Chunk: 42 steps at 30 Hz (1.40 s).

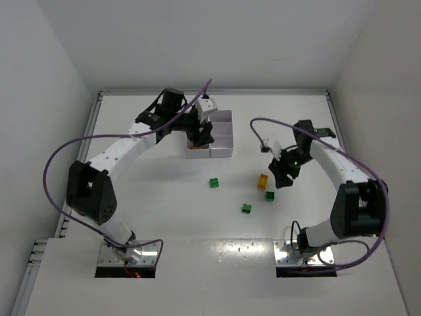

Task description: Sort the legos into containers by color

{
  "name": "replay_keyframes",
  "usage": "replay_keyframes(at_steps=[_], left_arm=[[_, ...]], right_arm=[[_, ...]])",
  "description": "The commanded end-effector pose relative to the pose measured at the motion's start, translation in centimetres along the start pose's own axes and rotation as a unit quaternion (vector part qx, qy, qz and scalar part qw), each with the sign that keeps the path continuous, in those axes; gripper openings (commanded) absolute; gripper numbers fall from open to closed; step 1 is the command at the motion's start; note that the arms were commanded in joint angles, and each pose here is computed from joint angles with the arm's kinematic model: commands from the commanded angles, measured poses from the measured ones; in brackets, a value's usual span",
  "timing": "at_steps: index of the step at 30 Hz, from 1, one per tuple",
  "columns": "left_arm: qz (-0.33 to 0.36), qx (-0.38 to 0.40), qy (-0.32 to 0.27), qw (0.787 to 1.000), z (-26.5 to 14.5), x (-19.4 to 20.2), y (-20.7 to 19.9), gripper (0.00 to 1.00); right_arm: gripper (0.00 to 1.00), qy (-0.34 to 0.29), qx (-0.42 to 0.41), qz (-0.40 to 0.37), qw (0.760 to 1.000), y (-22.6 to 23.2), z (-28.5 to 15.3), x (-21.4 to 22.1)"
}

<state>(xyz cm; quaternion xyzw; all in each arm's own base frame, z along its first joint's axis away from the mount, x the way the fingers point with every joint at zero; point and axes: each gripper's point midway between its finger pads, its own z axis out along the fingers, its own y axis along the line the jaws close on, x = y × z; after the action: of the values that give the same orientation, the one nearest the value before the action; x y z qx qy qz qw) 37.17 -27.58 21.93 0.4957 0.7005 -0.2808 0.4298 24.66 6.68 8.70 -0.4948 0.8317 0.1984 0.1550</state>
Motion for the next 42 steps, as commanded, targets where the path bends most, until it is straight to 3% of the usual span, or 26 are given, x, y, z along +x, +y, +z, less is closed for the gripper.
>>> replay_keyframes(at_steps=[1,5,13,31,38,41,42], left_arm=[[-0.050,-0.056,-0.028,0.997,-0.6,-0.3,0.5,0.70],[-0.084,-0.071,-0.014,0.994,-0.8,1.1,0.2,0.71],[-0.103,-0.080,-0.006,0.991,-1.1,1.9,-0.5,0.73],[-0.087,-0.089,-0.001,0.992,-0.6,2.1,0.1,0.76],[-0.087,-0.096,0.005,0.992,-0.7,2.6,0.6,0.76],[-0.085,-0.097,0.001,0.992,-0.7,2.2,0.7,0.76],[-0.087,-0.101,0.001,0.991,-0.9,2.3,1.1,0.76]], right_arm=[[0.58,-0.009,0.042,-0.077,0.996,1.4,0.1,-0.1],[0.60,0.012,0.028,-0.094,0.995,3.5,2.7,1.4],[0.71,0.021,0.078,-0.092,0.993,1.5,4.6,1.5],[0.71,0.063,0.036,-0.093,0.993,1.8,7.9,2.4],[0.65,0.099,0.024,-0.096,0.990,1.9,9.1,3.8],[0.57,0.106,0.032,-0.097,0.989,1.6,9.3,4.2],[0.50,0.106,0.032,-0.097,0.989,1.6,9.3,4.2]])
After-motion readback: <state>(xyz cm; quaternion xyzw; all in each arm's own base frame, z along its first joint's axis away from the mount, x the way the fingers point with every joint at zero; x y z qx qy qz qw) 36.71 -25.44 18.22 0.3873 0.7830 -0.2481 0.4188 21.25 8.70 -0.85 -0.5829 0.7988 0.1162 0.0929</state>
